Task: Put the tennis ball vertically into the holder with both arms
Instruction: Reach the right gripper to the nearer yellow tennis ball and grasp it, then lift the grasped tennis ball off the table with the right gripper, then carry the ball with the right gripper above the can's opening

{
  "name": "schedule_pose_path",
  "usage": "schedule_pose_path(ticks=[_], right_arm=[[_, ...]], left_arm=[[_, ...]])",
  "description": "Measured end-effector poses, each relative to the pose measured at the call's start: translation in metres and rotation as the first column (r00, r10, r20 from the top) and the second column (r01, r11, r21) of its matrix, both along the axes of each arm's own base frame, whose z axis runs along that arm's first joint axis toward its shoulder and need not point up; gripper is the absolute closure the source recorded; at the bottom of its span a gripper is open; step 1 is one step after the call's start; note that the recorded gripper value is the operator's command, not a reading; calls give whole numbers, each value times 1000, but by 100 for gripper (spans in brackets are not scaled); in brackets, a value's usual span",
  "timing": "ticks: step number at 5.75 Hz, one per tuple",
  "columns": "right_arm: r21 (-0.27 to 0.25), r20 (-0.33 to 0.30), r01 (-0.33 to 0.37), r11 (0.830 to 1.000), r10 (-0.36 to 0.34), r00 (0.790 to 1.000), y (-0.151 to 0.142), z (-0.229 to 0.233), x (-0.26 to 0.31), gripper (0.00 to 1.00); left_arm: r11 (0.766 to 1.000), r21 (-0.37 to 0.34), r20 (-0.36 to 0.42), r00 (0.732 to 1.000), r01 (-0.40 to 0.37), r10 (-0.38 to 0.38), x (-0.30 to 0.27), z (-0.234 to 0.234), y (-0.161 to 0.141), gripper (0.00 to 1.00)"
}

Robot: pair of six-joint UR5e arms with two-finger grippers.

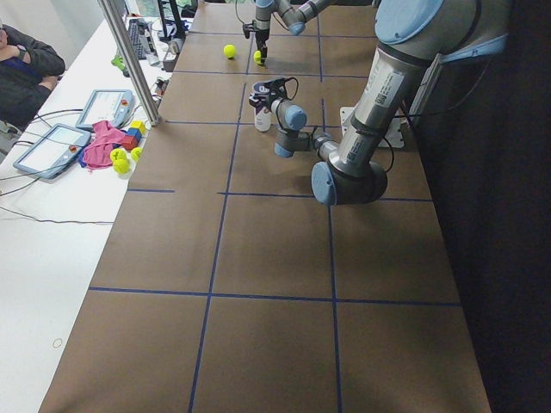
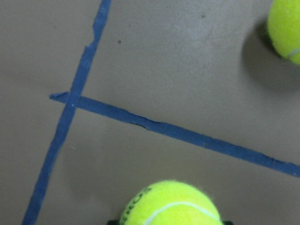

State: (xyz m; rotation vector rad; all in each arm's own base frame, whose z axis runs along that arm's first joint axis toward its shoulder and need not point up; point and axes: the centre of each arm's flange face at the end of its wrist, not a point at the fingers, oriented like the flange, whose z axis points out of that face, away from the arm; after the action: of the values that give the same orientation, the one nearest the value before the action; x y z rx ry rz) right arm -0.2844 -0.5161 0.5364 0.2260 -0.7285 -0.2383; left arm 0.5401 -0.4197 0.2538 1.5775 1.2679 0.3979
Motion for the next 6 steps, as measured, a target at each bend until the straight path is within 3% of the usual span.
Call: schedule_pose_path(ticks=[2,3,6], right_arm=[[32,50,-11,999,10,999,3,-41,1,83],[17,94,-42,999,40,995,2,-75,-2,83],[-157,163,-129,979,155,974,19,-264,-41,83]], left_arm=[[1000,-1,1,1000,0,0,0,0,0,4],[1000,-1,1,1000,0,0,0,0,0,4],[1000,-1,1,1000,-1,1,1,0,1,4]])
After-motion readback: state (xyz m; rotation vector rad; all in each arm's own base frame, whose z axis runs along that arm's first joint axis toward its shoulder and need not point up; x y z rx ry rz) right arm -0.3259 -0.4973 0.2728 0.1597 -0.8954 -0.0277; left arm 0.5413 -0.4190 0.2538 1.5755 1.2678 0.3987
